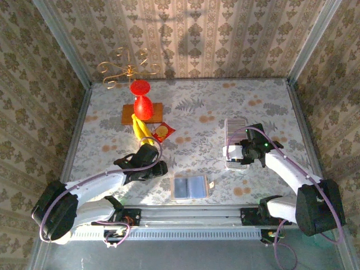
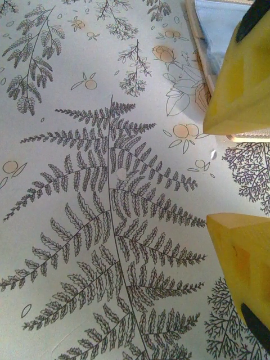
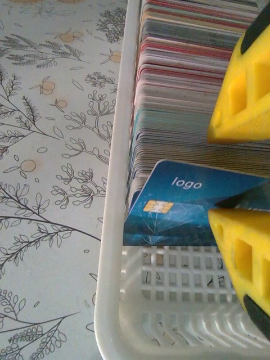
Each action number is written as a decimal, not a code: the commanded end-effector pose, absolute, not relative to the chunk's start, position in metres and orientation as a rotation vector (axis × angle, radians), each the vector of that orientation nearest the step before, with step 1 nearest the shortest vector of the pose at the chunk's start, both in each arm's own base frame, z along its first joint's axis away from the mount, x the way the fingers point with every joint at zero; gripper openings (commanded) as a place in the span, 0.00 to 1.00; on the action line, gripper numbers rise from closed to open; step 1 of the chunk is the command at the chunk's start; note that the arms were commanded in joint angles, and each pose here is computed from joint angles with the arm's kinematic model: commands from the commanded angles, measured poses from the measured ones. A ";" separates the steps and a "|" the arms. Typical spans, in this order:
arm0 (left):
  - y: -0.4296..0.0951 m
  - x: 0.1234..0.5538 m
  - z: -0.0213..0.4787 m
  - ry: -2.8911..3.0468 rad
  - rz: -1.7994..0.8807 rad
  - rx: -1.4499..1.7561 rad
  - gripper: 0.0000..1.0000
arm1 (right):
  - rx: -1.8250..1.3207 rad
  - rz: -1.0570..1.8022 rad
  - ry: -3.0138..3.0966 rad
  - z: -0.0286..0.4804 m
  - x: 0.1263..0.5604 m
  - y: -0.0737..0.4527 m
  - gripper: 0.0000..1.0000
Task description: Put the credit cards into the card holder
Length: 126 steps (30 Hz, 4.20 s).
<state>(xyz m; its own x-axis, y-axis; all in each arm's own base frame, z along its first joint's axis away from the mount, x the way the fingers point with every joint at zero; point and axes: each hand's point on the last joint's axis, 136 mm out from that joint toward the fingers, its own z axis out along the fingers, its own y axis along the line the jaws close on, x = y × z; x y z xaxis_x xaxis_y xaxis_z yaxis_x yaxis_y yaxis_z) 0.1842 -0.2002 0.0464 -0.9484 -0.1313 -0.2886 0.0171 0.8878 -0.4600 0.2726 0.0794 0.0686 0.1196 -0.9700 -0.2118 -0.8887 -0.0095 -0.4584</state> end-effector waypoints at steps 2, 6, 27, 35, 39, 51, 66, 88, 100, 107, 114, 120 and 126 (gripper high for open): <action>-0.203 0.186 0.047 2.741 -0.695 -0.110 0.41 | -1.930 -0.238 1.789 0.072 0.270 0.079 0.30; -0.204 0.186 0.047 2.740 -0.698 -0.103 0.41 | -1.929 -0.251 1.789 0.076 0.271 0.079 0.23; -0.210 0.177 0.047 2.780 -0.750 -0.047 0.42 | -1.937 -0.192 1.840 0.094 0.235 0.079 0.00; -0.221 0.162 0.053 2.811 -0.852 0.022 0.51 | -1.710 0.010 1.963 0.130 0.195 0.101 0.00; -0.226 0.152 0.057 2.812 -0.860 0.076 0.55 | -1.318 0.160 2.105 0.166 0.200 0.118 0.00; -0.225 0.122 0.054 2.833 -0.823 0.151 0.59 | -0.436 0.661 2.302 0.227 0.209 0.177 0.00; -0.230 0.115 0.046 2.869 -0.767 0.221 0.60 | 0.067 1.047 2.428 0.111 0.178 0.239 0.00; -0.238 0.093 0.017 3.027 -0.480 0.362 0.50 | 0.169 1.053 2.450 0.080 0.169 0.264 0.00; -0.234 0.089 0.011 3.064 -0.440 0.372 0.39 | 0.238 1.044 2.462 0.065 0.167 0.264 0.00; -0.234 0.089 0.012 3.058 -0.443 0.373 0.38 | 0.271 1.082 2.430 0.066 0.171 0.270 0.00; -0.234 0.089 0.013 3.054 -0.447 0.371 0.36 | 0.272 1.100 2.420 0.065 0.174 0.278 0.00; -0.233 0.089 0.013 3.051 -0.458 0.372 0.34 | 0.278 1.074 2.428 0.059 0.175 0.276 0.00; -0.233 0.088 0.012 3.054 -0.461 0.368 0.33 | 0.275 1.070 2.439 0.054 0.173 0.275 0.00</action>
